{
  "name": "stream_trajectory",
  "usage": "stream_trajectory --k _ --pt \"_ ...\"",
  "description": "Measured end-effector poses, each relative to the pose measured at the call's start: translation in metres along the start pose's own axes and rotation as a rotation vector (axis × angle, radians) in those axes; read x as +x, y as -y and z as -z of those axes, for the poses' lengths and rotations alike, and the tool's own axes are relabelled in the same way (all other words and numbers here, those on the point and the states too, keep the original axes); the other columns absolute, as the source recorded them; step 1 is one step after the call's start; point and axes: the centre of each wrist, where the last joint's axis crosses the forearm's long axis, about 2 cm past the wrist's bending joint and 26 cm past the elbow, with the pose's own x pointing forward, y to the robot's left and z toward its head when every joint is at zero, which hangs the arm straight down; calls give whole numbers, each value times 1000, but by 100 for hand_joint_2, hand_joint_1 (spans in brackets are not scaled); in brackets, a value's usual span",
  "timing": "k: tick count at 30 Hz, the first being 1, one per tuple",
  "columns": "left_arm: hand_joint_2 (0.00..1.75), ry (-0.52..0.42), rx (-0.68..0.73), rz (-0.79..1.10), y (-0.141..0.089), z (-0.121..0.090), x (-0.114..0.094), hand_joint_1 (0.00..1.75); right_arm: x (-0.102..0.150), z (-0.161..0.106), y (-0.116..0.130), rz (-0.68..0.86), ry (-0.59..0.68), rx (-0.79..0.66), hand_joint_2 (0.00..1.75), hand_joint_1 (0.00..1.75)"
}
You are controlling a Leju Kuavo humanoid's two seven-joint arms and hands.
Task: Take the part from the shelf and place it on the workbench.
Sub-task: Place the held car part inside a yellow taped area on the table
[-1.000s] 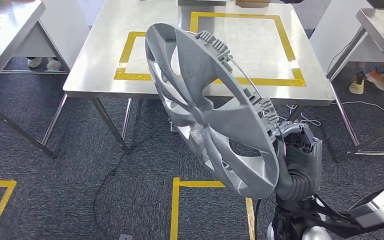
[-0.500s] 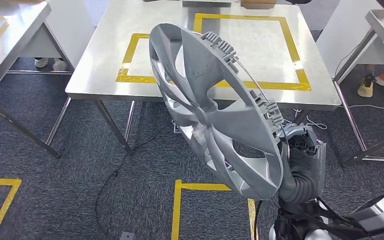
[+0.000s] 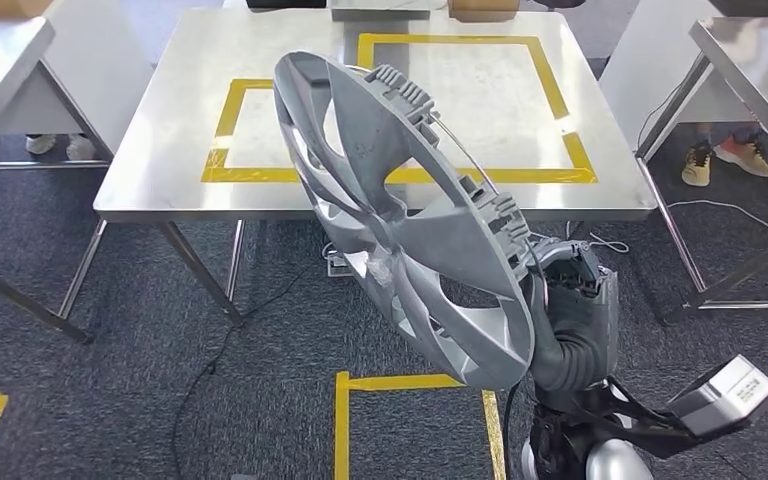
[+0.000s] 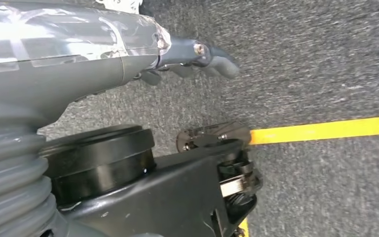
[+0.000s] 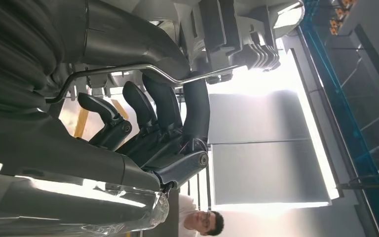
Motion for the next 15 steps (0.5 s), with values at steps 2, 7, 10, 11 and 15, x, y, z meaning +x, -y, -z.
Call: stream_trajectory --k 2,7,10,11,15 --pt "175 -2 1 0 0 0 -1 0 0 0 0 0 0 0 175 175" --pt "175 -2 1 0 0 0 -1 0 0 1 0 -1 4 2 175 175" --pt "175 -4 1 0 0 0 -2 0 -1 1 0 -2 -1 0 175 175" --pt "175 -4 0 0 0 0 -2 0 -1 1 0 -2 -1 0 175 175" --pt "175 1 -4 -1 3 -1 0 0 -1 1 1 -2 -1 0 175 175"
